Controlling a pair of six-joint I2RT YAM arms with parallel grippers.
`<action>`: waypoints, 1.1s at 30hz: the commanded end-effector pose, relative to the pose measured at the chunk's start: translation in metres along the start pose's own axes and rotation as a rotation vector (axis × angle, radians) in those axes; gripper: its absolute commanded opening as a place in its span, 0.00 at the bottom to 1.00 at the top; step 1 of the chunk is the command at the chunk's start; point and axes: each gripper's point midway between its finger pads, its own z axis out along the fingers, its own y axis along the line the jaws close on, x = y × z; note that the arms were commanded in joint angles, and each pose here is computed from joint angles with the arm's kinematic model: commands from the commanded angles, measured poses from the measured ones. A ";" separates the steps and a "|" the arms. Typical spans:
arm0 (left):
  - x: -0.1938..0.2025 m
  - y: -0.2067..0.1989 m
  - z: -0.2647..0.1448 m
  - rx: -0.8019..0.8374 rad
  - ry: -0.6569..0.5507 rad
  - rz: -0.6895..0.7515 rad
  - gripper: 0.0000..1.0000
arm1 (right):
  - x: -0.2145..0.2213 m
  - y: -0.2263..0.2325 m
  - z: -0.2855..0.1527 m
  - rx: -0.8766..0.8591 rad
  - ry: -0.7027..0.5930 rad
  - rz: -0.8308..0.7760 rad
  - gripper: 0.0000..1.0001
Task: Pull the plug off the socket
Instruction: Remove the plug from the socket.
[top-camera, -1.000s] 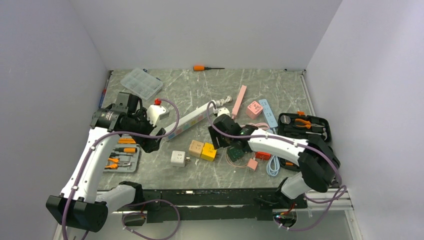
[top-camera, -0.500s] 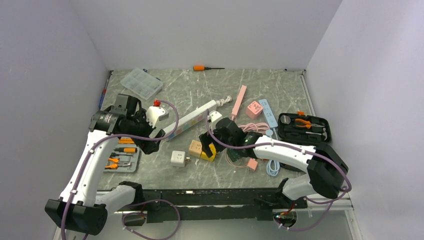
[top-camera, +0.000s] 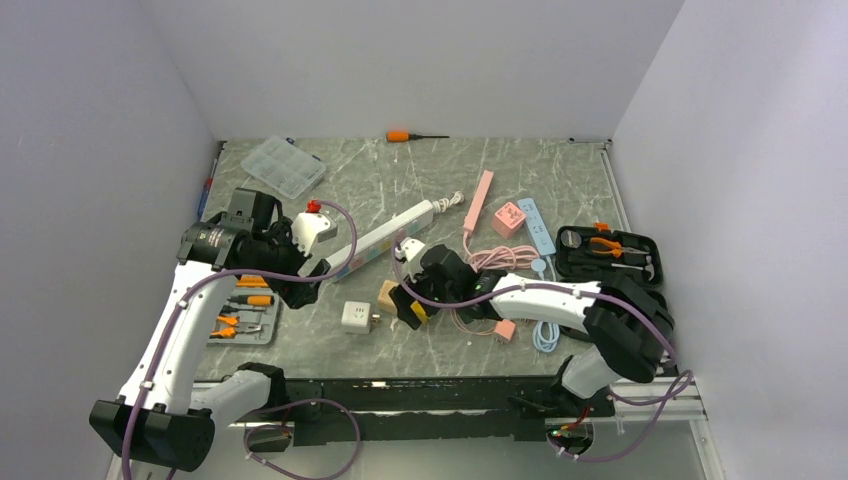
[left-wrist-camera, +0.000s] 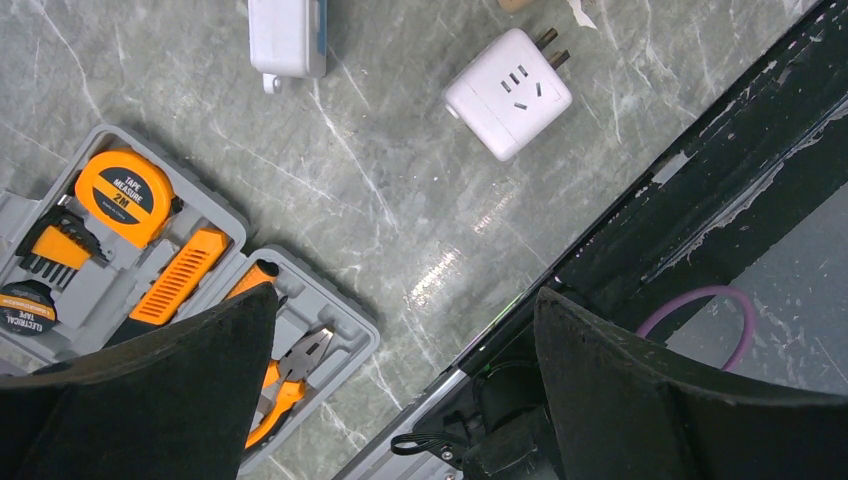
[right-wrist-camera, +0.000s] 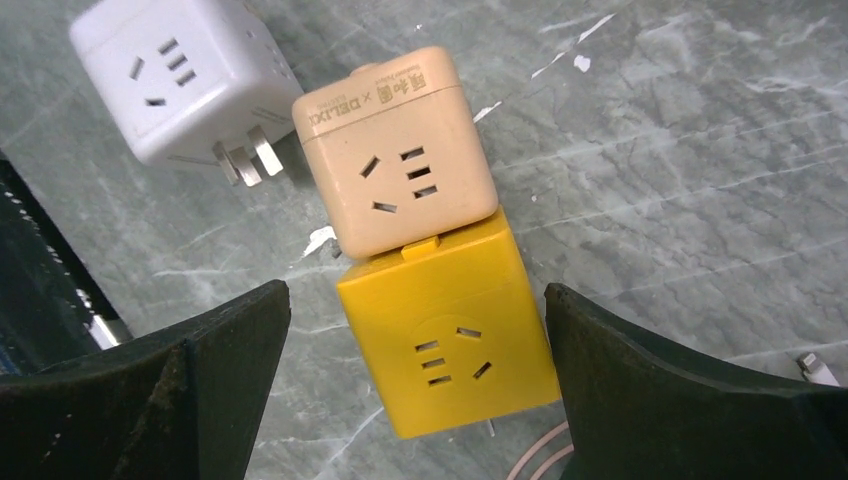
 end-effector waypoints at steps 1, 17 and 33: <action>-0.007 -0.001 -0.005 -0.001 -0.035 0.009 0.99 | -0.004 0.002 0.015 0.018 -0.015 -0.055 1.00; -0.010 -0.005 -0.014 0.000 -0.048 0.005 0.99 | 0.034 0.003 0.028 0.086 0.065 0.030 0.85; -0.006 -0.008 -0.015 -0.001 -0.055 0.008 0.99 | 0.052 -0.001 0.032 0.130 0.109 0.040 0.67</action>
